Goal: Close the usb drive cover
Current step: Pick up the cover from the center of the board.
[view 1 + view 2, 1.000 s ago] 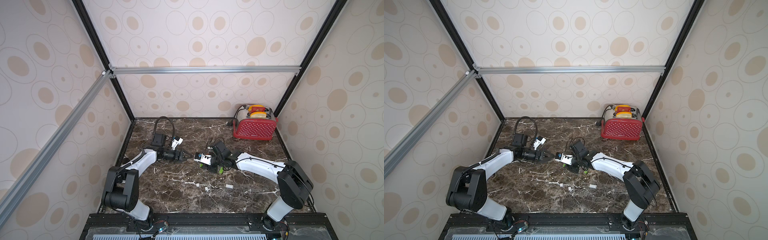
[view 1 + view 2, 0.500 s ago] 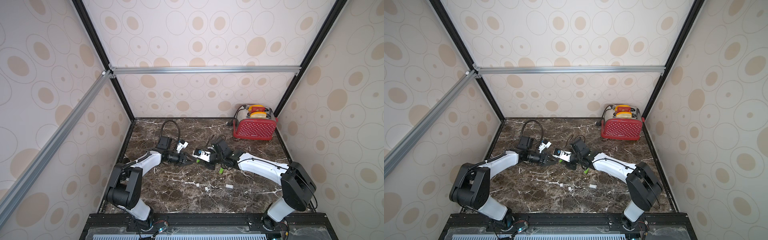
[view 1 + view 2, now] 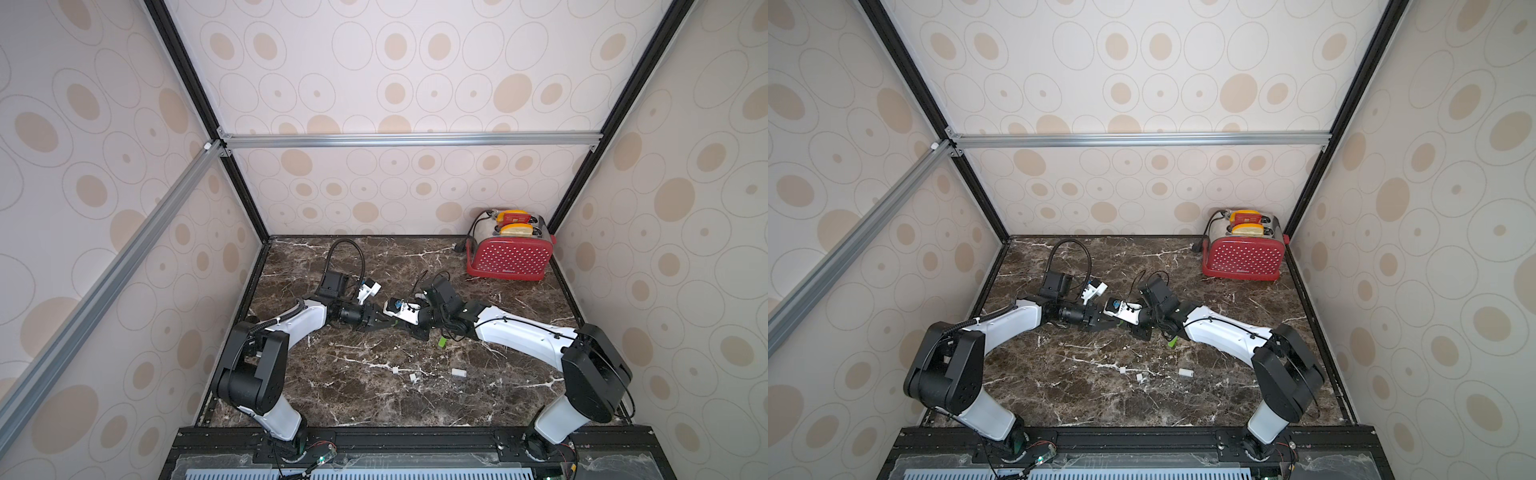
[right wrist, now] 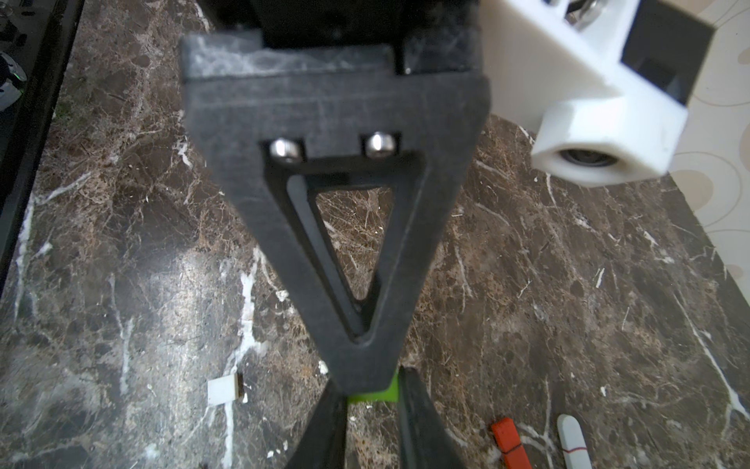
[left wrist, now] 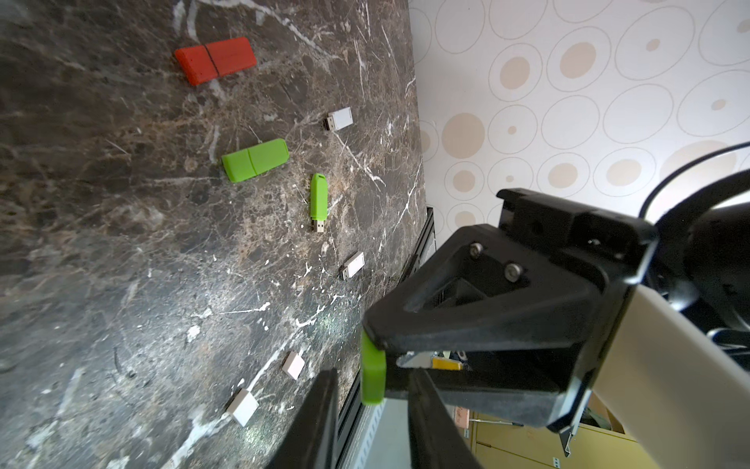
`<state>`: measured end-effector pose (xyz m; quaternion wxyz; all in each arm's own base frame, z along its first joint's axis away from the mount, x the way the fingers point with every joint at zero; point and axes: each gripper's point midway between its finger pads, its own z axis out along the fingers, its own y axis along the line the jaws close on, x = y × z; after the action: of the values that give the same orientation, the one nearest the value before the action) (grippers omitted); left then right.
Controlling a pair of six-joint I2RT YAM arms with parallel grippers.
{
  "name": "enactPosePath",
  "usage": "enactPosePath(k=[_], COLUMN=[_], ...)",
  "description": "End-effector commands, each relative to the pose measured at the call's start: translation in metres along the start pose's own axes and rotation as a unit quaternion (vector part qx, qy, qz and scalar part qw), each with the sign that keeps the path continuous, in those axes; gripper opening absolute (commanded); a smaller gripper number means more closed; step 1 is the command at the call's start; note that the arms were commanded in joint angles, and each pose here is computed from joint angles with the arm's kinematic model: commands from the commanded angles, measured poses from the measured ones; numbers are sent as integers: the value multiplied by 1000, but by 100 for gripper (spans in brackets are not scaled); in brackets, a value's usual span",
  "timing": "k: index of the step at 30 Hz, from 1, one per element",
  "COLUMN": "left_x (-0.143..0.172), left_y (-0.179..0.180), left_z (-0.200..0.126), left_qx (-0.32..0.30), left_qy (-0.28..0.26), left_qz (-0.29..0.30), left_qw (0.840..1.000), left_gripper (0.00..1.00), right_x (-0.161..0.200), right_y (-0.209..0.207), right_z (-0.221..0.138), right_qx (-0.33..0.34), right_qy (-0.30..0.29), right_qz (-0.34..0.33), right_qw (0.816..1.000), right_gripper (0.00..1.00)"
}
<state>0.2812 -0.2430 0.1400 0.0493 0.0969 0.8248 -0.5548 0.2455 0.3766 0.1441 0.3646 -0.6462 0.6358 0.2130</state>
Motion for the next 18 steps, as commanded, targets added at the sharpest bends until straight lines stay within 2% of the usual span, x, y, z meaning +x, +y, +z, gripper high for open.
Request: enactPosePath(k=[1,7,18], left_x=[-10,-9,-8], left_y=[-11,-11,-11], left_z=[1,2,1], left_qx=[14,15,12], left_qy=[-3,-1,-2], left_qz=[16,15,19], left_qw=[1000,1000,1000], left_gripper=[29,22,1], right_x=[-8,-9,-10], right_y=[3,5,8], right_z=[-1,0,2], right_qx=[-6,-10,-16], right_qy=[-14,-16,-16], right_qz=[-1,-2,-6], right_qw=[1000,1000,1000], right_gripper=[23,23,23])
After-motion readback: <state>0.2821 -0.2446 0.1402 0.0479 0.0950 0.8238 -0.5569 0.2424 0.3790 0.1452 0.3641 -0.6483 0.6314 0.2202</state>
